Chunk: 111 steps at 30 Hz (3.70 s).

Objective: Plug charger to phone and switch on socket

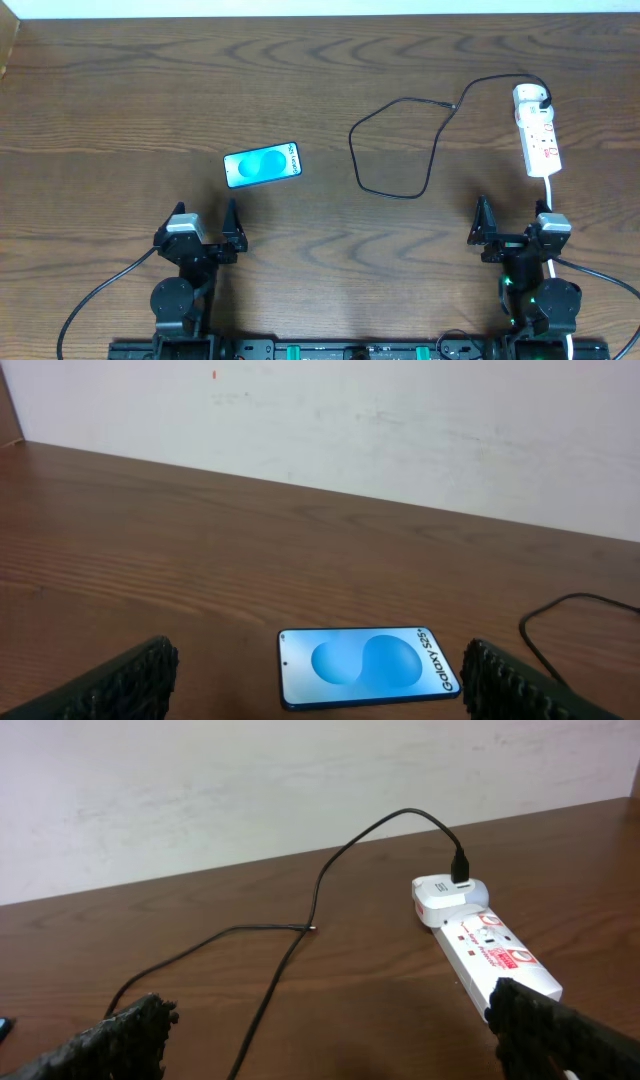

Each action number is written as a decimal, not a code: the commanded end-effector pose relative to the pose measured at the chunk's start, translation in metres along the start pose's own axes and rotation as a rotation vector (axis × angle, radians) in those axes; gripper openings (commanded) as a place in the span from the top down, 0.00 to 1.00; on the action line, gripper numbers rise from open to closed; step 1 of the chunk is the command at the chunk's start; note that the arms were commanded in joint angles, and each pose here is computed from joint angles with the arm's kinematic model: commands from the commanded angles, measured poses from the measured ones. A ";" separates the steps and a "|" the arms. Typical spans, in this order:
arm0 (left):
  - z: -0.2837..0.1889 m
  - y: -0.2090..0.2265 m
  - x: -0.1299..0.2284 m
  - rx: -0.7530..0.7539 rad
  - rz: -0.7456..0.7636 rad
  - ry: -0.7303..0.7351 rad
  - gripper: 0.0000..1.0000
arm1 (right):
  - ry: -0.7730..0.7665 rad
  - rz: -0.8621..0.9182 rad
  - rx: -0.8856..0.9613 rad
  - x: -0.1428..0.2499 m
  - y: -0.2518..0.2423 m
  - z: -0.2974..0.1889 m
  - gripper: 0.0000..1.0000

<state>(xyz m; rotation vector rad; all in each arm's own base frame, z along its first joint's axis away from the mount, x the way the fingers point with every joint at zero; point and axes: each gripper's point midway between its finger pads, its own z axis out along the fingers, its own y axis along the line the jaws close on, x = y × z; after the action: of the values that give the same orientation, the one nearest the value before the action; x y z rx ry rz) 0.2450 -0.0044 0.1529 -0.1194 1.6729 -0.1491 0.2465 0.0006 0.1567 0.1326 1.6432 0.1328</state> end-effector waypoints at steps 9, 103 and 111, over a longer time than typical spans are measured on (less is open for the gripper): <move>0.001 0.000 0.016 0.004 0.008 0.052 0.09 | 0.002 -0.015 -0.003 0.001 0.001 0.000 0.01; 0.055 -0.069 -0.142 0.063 -0.495 0.557 0.09 | 0.002 -0.015 -0.004 0.001 0.001 0.000 0.01; 0.058 -0.058 -0.137 -0.042 -0.632 0.559 0.09 | 0.002 -0.015 -0.004 0.001 0.001 0.000 0.01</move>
<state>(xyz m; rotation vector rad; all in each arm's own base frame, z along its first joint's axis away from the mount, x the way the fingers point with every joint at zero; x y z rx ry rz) 0.3144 -0.0446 0.2924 -0.5725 2.1628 -0.6577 0.2465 0.0006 0.1566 0.1326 1.6436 0.1328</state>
